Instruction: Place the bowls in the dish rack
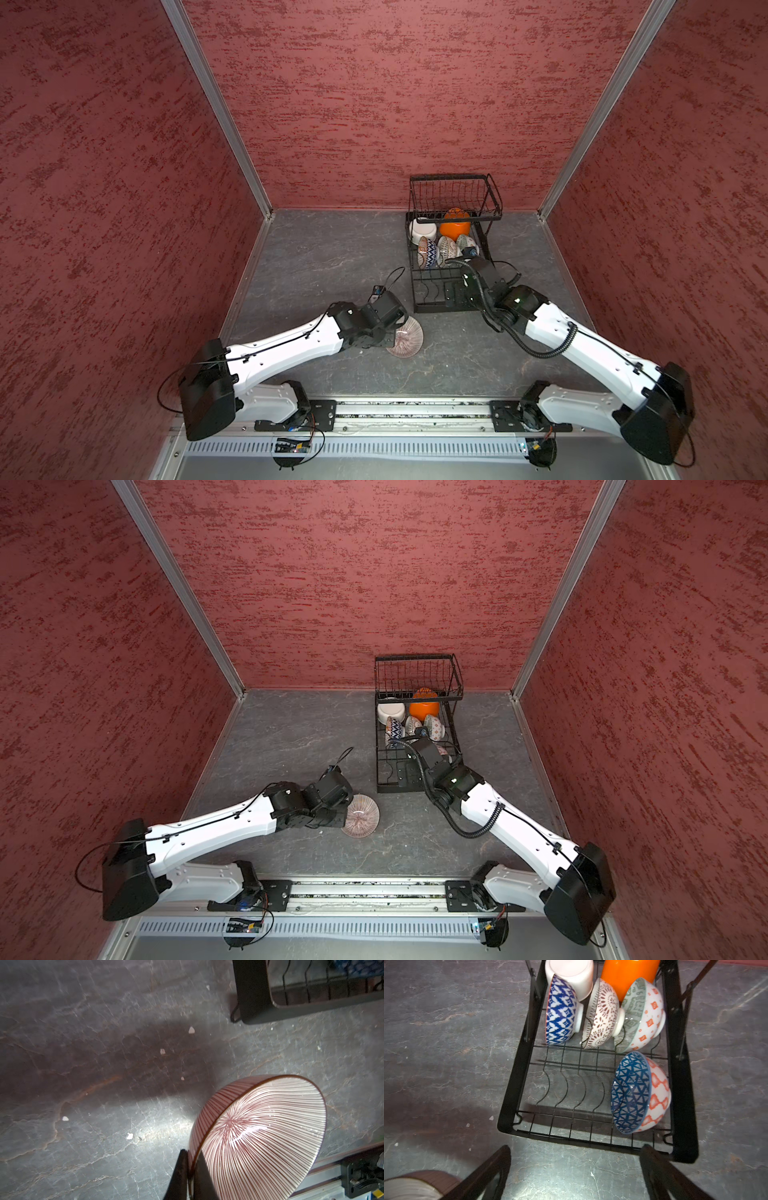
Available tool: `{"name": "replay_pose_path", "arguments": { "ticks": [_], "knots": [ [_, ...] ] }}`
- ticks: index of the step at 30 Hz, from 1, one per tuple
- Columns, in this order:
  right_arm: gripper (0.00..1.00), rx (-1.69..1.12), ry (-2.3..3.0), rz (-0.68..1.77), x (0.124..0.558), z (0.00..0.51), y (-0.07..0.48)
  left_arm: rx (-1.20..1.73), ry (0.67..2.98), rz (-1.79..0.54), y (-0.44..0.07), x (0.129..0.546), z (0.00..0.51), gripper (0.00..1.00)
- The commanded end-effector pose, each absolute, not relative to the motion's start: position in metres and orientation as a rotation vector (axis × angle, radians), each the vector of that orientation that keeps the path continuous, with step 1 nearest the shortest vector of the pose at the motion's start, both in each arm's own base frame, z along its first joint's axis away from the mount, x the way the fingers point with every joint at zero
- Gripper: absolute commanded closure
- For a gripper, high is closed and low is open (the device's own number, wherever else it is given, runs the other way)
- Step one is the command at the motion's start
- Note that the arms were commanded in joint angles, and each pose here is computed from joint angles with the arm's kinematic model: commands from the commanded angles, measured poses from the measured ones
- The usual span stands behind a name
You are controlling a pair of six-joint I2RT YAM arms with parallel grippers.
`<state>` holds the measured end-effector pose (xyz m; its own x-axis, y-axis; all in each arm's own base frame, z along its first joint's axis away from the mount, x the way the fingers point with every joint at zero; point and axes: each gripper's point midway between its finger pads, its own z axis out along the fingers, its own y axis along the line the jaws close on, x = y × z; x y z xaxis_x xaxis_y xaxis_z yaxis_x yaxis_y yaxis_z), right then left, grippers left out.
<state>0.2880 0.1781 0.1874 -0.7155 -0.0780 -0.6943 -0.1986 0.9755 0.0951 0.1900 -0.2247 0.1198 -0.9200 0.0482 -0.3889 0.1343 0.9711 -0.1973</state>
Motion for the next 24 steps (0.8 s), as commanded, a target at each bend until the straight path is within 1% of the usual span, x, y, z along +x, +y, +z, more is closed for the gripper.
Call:
{"name": "replay_pose_path", "arguments": {
  "ticks": [1, 7, 11, 15, 19, 24],
  "knots": [
    [0.04, -0.205, 2.352, 0.343, 0.289, 0.203, 0.199, 0.081, 2.602, -0.397, -0.232, 0.216, 0.153, 1.0],
    [0.09, -0.237, 2.352, 0.524, 0.28, 0.212, 0.22, 0.055, 2.536, -0.412, -0.231, 0.239, 0.167, 1.0],
    [0.15, -0.249, 2.349, 0.631, 0.276, 0.215, 0.234, 0.041, 2.506, -0.44, -0.236, 0.253, 0.174, 1.0],
    [0.24, -0.254, 2.365, 0.668, 0.278, 0.213, 0.243, 0.045, 2.483, -0.473, -0.244, 0.263, 0.181, 1.0],
    [0.3, -0.266, 2.367, 0.717, 0.279, 0.21, 0.253, 0.041, 2.473, -0.481, -0.249, 0.274, 0.186, 1.0],
    [0.37, -0.238, 2.396, 0.673, 0.287, 0.198, 0.254, 0.047, 2.469, -0.497, -0.256, 0.282, 0.188, 1.0]
  ]
}}
